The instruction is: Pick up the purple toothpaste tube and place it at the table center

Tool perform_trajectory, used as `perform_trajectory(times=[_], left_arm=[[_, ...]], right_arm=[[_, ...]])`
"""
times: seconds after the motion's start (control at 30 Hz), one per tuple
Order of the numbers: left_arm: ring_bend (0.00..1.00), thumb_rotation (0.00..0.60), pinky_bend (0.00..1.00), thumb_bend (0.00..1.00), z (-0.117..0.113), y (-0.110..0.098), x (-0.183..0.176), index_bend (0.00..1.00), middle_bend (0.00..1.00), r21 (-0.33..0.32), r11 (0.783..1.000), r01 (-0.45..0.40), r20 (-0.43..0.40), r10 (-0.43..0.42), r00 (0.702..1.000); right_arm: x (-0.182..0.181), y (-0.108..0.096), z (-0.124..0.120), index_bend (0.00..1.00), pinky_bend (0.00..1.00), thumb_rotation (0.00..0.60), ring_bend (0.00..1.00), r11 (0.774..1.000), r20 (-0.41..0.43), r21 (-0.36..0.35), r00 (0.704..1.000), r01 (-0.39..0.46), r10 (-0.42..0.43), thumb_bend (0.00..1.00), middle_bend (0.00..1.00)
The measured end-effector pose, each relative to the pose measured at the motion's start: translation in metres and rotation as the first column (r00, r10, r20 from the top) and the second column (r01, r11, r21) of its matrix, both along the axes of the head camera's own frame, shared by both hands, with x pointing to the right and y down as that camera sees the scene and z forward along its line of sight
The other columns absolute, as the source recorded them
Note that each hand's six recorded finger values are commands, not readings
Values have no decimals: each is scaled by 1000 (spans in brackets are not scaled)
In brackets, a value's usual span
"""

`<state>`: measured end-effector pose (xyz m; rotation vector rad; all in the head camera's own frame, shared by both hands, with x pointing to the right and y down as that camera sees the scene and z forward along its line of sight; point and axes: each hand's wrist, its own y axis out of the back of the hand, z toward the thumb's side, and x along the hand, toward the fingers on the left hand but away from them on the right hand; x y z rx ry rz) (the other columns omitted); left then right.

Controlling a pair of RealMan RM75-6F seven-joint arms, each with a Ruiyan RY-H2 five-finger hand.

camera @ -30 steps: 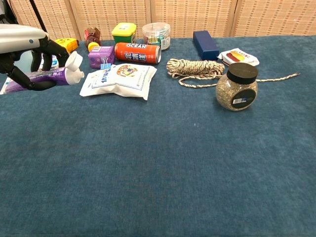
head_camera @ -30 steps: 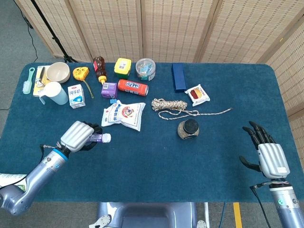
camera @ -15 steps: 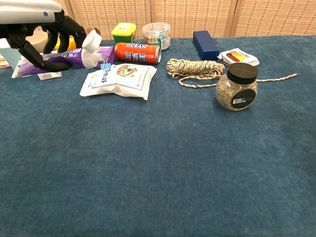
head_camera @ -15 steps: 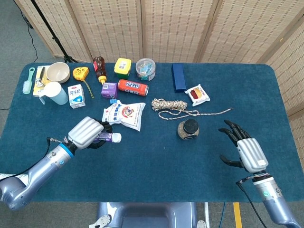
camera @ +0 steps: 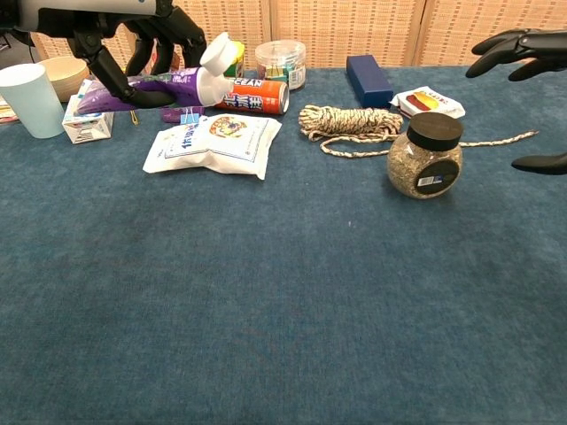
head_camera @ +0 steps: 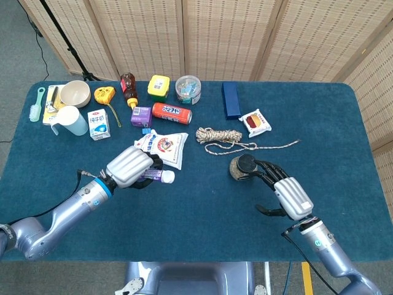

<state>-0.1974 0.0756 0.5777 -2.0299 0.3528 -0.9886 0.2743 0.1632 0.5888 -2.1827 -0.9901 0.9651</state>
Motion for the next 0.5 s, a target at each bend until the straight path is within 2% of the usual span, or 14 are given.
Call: perform_trajectory(times=[0.27,0.5], left_arm=[[517,600,585,1000,0,-3,24,485,449,-2,997,-71,40,71,997],[520,600,585,1000,5,-8,39,484,449,-37,996,-80,60,82,995]], right_arm=[[-6,-3,5,143,31,600,18,1000,25,10,1000,10,-10,246,15],[-12,-8,7,91,0,600,0,999,26,20,999,36,-37,246,0]])
